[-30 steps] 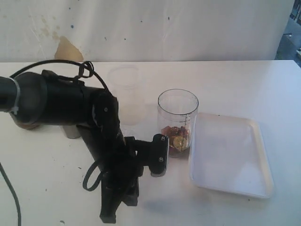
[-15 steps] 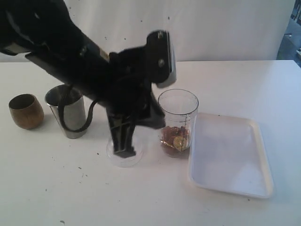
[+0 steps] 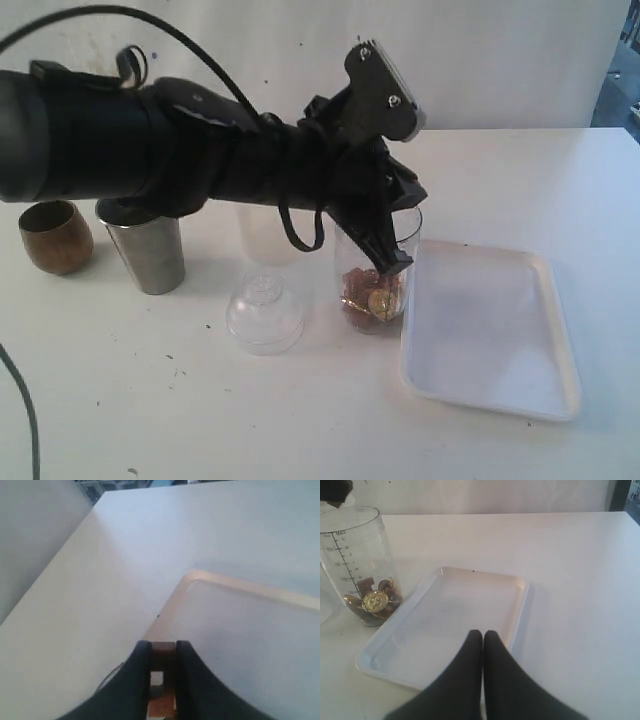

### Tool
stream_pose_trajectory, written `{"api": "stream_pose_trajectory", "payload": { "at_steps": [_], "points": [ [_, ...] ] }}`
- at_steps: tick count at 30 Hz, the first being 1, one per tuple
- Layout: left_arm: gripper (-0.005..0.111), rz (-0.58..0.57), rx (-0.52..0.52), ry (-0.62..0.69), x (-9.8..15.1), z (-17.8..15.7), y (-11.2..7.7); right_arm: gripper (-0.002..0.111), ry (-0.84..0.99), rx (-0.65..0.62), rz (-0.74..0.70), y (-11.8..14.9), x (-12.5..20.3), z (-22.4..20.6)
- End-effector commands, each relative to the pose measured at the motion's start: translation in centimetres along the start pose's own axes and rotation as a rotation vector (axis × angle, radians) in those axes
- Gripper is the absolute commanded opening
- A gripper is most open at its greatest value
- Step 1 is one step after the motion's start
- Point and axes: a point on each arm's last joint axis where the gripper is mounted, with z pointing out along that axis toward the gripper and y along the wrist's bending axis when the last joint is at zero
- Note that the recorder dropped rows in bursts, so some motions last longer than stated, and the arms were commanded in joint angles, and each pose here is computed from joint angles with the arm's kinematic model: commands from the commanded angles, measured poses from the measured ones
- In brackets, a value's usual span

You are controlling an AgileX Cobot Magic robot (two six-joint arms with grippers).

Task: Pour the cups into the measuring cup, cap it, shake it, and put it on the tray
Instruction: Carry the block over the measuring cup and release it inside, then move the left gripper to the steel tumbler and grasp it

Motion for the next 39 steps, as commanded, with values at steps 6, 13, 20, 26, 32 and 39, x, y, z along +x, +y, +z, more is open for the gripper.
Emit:
{"api": "stream_pose_trajectory", "payload": {
  "at_steps": [6,13,20,26,32,39],
  "points": [
    [0.029,-0.039,-0.073,0.008,0.1,0.1,0.6,0.0,-0.001,0.002,0.005,0.0,0.1,0.0],
    [0.074,-0.067,-0.104,-0.018,-0.8,-0.9,1.0,0.0,-0.001,0.002,0.005,0.0,0.1,0.0],
    [0.07,-0.186,-0.351,-0.128,-4.6,-7.9,3.3,0.0,-0.001,0.002,0.005,0.0,0.1,0.0],
    [0.07,-0.367,-0.637,-0.155,-3.4,-15.3,3.8,0.0,-0.001,0.002,0.005,0.0,0.1,0.0],
    [0.07,-0.524,-0.795,-0.101,1.5,-18.0,2.3,0.0,-0.001,0.002,0.005,0.0,0.1,0.0],
    [0.091,-0.608,-0.783,-0.002,6.0,-16.3,0.4,0.0,-0.001,0.002,0.005,0.0,0.1,0.0]
  ]
}}
